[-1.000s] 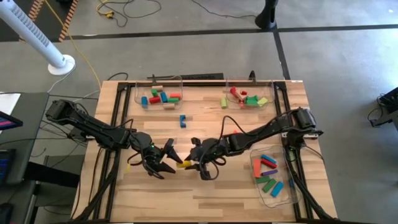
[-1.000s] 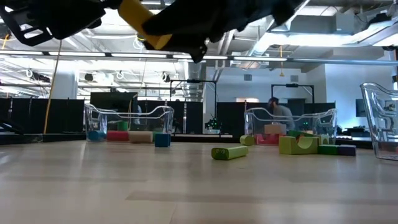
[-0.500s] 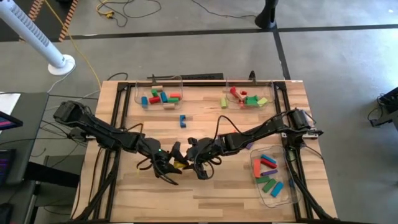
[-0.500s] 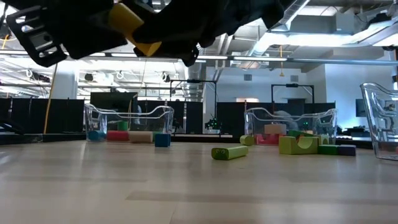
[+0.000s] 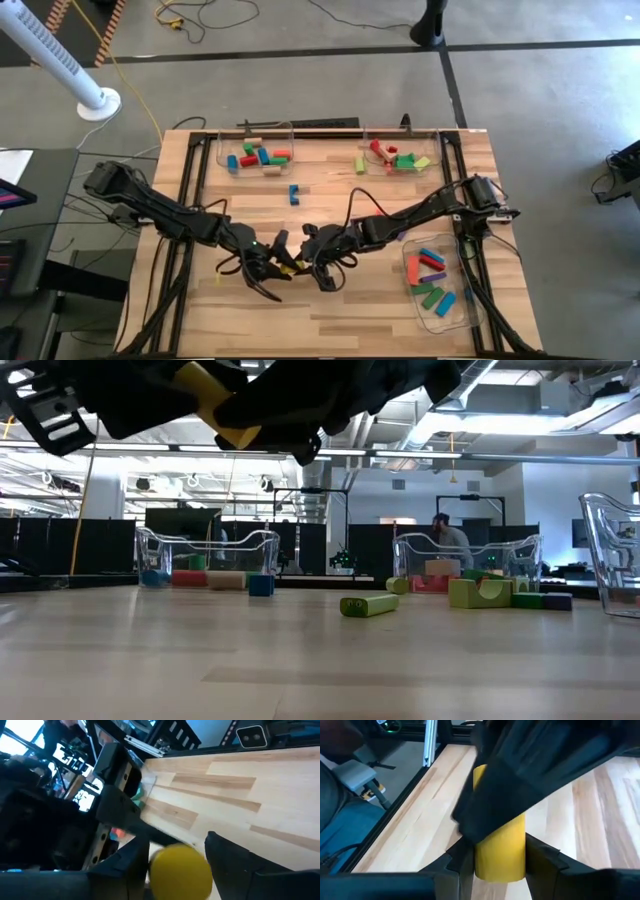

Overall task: Sort blocks by size
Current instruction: Put the yellow cylindrical block into the top left transparent bin

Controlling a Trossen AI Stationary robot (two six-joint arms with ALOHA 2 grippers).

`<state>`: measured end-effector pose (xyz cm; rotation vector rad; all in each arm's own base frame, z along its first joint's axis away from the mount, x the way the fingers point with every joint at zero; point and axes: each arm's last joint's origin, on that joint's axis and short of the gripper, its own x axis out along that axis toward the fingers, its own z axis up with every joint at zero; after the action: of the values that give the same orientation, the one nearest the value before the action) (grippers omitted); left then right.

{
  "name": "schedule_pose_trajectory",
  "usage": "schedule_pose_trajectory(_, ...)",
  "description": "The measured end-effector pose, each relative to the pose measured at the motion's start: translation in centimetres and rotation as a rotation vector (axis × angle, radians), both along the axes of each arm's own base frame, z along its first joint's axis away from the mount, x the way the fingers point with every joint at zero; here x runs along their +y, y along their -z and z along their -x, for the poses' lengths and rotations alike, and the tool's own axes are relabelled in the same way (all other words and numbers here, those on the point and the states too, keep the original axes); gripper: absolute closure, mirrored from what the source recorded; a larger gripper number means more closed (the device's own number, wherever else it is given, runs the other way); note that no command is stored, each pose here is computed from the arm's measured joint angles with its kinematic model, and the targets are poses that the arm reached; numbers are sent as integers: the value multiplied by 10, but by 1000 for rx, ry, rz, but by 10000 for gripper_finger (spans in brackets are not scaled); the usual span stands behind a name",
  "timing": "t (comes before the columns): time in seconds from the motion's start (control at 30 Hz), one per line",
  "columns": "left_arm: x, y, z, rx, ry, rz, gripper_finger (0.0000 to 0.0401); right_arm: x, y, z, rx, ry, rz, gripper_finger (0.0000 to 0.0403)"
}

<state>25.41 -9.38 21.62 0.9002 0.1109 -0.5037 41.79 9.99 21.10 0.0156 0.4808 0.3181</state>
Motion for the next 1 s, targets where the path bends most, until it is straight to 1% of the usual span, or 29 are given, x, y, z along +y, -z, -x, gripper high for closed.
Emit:
schedule_pose_trajectory(0.17, -2, -1, 1, -5, 27, 3, 238, 1, 0, 0, -2, -2, 0, 243)
schedule_pose_trajectory(0.4, -1, -1, 1, -5, -3, -15, 281, 0, 1, 0, 2, -1, 0, 241)
schedule_pose_trajectory(0.73, 0, -4, 5, 10, -12, -4, 281, 0, 1, 1, 15, 3, -3, 215)
schedule_pose_trajectory(0.87, 3, -14, 15, 13, -11, 3, 281, -1, 4, 2, 55, 10, 0, 209)
schedule_pose_trajectory(1.0, 10, -29, 31, 0, -47, 2, 281, -5, 7, 6, 129, 28, -3, 198)
